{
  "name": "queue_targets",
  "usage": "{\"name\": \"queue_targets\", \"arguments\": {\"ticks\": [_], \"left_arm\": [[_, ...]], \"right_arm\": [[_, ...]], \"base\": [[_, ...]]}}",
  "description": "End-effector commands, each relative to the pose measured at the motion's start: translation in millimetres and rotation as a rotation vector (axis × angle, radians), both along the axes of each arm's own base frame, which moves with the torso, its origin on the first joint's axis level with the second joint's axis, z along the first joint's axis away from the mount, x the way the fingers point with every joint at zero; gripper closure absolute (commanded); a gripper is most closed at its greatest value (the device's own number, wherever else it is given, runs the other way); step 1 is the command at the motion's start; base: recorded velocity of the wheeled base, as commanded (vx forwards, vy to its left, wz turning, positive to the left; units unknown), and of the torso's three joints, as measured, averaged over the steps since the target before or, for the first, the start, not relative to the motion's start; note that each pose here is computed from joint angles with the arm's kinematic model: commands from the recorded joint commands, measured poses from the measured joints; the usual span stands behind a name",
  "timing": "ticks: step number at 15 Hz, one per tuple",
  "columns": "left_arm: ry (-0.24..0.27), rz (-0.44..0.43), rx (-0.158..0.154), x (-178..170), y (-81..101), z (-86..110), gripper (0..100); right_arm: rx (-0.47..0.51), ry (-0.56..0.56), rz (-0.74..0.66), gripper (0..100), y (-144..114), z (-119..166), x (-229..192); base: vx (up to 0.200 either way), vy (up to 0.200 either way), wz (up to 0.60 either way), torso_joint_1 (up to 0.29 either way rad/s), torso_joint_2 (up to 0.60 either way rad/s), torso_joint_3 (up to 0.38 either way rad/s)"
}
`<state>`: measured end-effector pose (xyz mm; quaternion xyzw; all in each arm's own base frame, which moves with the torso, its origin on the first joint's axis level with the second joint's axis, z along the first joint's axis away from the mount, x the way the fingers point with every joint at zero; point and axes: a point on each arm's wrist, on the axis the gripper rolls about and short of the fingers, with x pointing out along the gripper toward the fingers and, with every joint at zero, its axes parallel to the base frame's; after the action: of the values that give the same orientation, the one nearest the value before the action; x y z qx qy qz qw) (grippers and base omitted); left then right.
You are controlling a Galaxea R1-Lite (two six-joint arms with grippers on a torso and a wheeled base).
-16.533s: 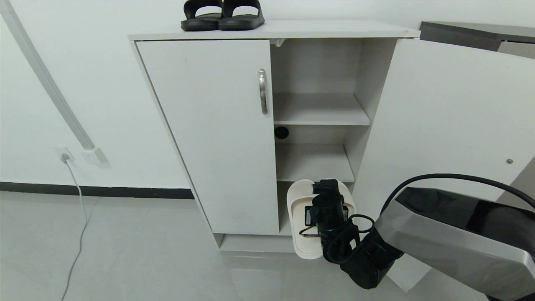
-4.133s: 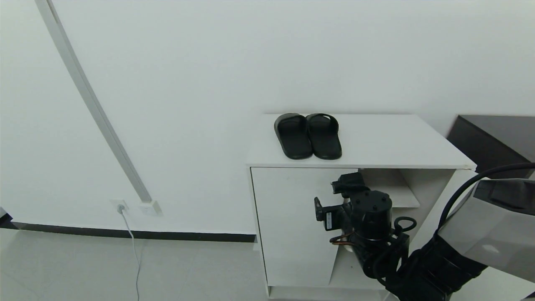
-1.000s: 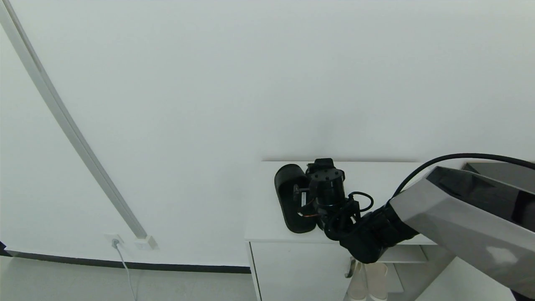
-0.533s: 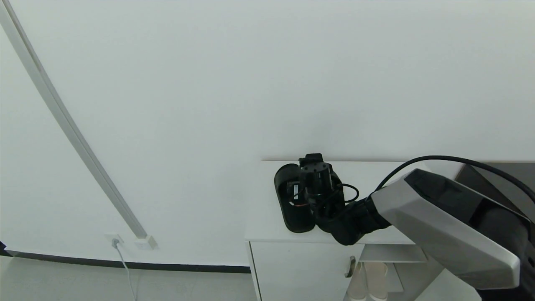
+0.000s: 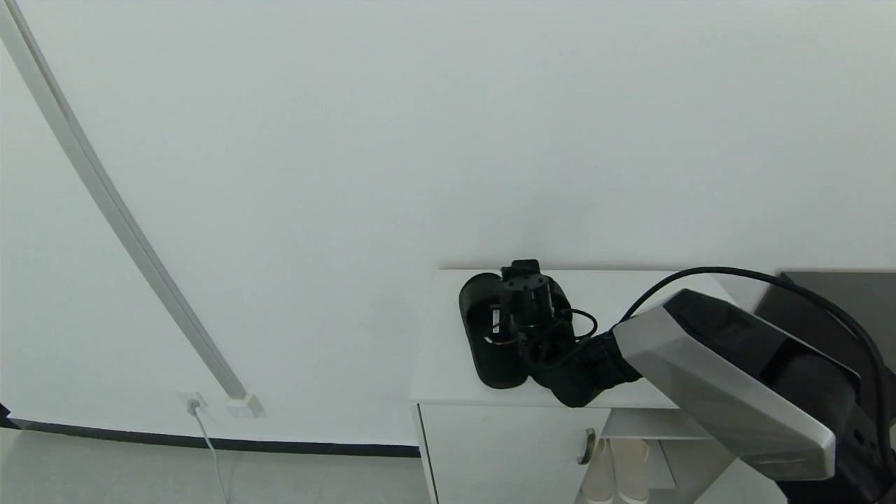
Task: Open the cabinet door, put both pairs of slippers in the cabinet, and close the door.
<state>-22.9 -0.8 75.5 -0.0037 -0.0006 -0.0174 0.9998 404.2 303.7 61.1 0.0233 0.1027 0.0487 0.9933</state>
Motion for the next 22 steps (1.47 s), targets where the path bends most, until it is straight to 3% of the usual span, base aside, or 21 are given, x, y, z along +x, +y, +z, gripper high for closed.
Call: {"name": "queue_targets", "arguments": {"ticks": [1,6,10,13,16,22], "left_arm": [[0.001,0.000,0.000,0,0.0,0.0,100],[0.001,0.000,0.001,0,0.0,0.0,100],[0.001,0.000,0.001,0,0.0,0.0,100],[0.001,0.000,0.001,0,0.0,0.0,100],[0.001,0.000,0.001,0,0.0,0.0,100],[0.001,0.000,0.000,0,0.0,0.0,100]], "right_arm": [[-0.003,0.005,-0.001,100,0,-2,0],[0.029,-0.029,0.002,100,-21,42,-12],[0.040,-0.016,0.116,100,-64,95,-92],[0.027,0.025,0.210,100,-92,104,-155],[0.047,0.008,0.254,100,-111,118,-191],[0.037,0.032,0.301,100,-106,112,-205]], "base": [[0.000,0.000,0.00,0.000,0.00,0.000],[0.000,0.000,0.00,0.000,0.00,0.000],[0.000,0.000,0.00,0.000,0.00,0.000],[0.000,0.000,0.00,0.000,0.00,0.000],[0.000,0.000,0.00,0.000,0.00,0.000],[0.000,0.000,0.00,0.000,0.00,0.000]]}}
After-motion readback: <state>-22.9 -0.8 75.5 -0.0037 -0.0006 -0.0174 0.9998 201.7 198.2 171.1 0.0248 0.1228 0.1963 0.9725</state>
